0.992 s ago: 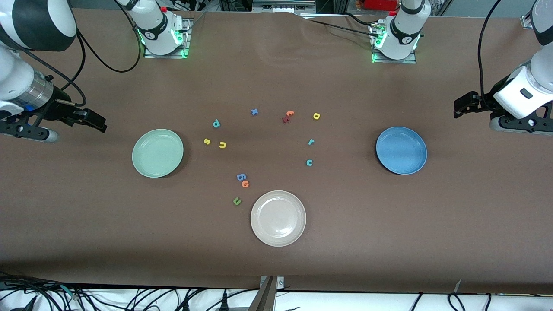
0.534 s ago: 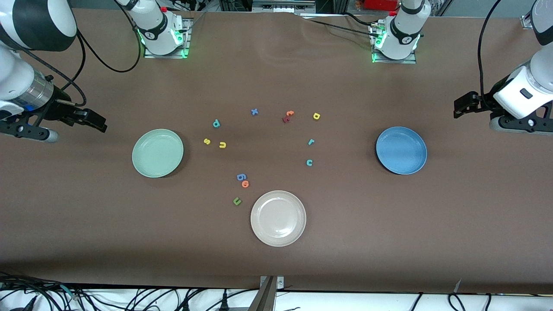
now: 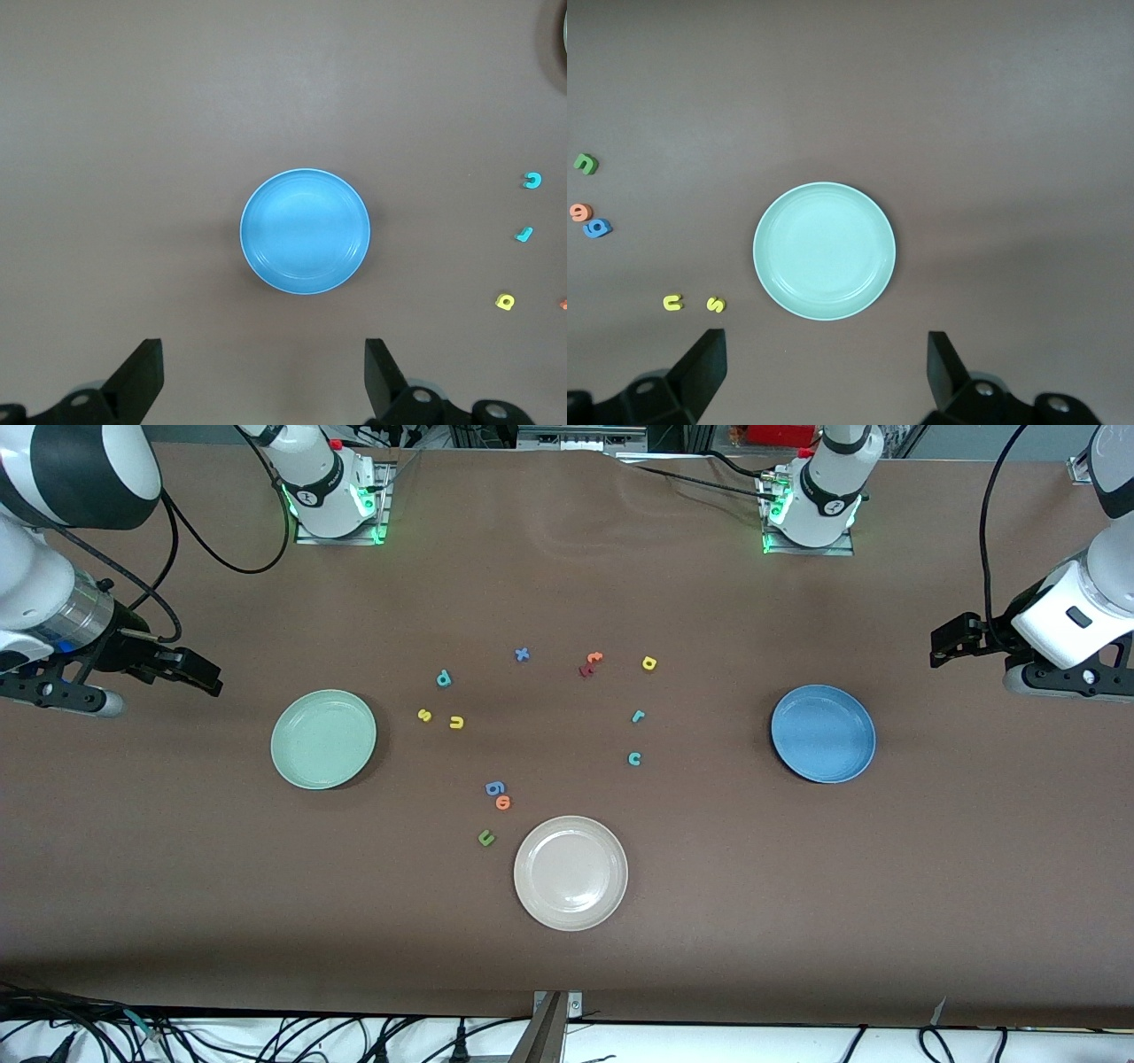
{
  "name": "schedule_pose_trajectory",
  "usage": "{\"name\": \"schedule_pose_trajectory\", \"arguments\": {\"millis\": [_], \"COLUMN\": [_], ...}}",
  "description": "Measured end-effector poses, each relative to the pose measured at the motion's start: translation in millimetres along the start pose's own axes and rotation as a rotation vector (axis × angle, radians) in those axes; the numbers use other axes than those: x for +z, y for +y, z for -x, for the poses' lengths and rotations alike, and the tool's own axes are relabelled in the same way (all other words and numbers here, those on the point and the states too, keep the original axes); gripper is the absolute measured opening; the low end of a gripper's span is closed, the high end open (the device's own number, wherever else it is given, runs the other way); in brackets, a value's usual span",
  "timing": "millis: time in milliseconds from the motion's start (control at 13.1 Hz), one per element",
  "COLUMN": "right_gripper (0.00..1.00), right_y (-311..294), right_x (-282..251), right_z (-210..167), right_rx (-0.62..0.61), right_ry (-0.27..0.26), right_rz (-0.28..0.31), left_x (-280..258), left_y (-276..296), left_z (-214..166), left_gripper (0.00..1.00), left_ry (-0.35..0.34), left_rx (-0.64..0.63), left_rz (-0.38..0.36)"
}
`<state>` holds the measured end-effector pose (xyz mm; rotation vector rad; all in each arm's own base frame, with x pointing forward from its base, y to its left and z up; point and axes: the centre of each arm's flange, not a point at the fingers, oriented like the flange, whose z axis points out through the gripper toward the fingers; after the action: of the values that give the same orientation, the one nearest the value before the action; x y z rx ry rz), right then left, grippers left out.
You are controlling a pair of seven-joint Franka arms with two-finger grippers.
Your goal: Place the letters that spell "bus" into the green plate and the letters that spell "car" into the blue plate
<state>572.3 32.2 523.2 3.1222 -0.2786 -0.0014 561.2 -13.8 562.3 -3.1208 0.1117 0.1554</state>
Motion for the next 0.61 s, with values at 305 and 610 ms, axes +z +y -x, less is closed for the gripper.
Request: {"name": "schedule_pose_trajectory", "arguments": {"millis": [305,610], "right_gripper": [1.0,1.0], "right_y": [-1.2,-5.7], "right_x": [0.1,0.1], "right_z": [0.3,1.4], "right_rx": [-0.002,-0.01], "right_ry": [0.0,0.0], "right_rz": [0.0,0.0], "left_x": [0.4,0.5], "left_y": [0.0,0.1], "left_z": [-0.2,-0.3], "left_gripper": [1.0,1.0], "left_ry": [-0.001,-0.001], "left_rx": [0.0,0.0], "left_rz": [0.0,0.0]}}
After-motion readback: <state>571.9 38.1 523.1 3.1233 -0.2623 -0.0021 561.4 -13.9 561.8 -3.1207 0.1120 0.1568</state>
